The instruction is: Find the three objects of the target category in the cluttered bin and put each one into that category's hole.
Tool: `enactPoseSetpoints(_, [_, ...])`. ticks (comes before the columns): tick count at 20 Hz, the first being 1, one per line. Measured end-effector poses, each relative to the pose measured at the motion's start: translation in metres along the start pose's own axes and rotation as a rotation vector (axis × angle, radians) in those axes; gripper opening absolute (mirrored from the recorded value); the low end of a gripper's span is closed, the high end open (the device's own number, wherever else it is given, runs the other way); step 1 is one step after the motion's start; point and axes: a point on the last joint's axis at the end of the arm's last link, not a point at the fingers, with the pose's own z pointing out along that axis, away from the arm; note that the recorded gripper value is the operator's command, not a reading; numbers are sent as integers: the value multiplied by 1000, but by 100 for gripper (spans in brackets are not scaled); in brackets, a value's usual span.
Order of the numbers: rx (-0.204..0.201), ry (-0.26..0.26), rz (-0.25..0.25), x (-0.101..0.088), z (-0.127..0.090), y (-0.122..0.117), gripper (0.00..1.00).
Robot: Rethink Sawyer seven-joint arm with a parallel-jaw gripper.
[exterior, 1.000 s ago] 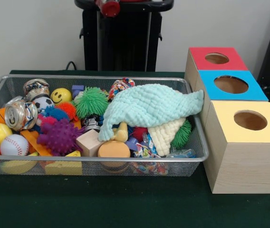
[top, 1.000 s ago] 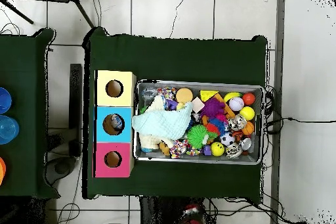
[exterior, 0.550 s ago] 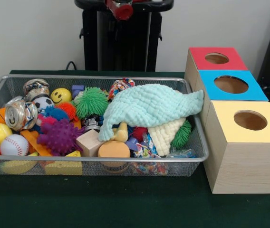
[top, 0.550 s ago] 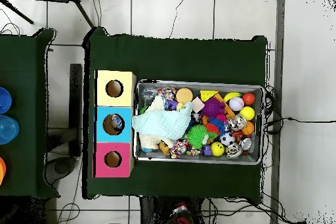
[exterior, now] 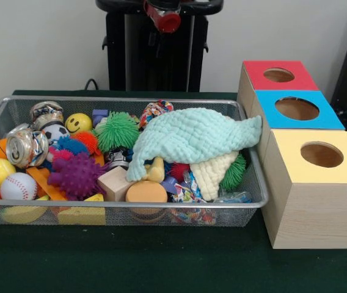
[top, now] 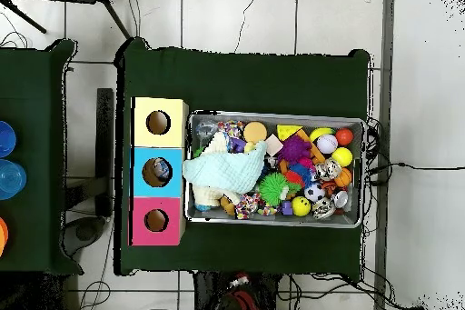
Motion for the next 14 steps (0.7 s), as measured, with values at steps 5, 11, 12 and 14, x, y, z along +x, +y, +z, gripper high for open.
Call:
enactPoseSetpoints(5, [-5, 1, 40, 2, 1, 13, 100])
enactPoseSetpoints(11, [-11, 1, 71, 5, 2, 26, 100])
enactPoseSetpoints(12, [-12, 0, 79, 6, 2, 29, 100])
enactPoseSetpoints(14, [-13, -1, 89, 8, 2, 34, 100])
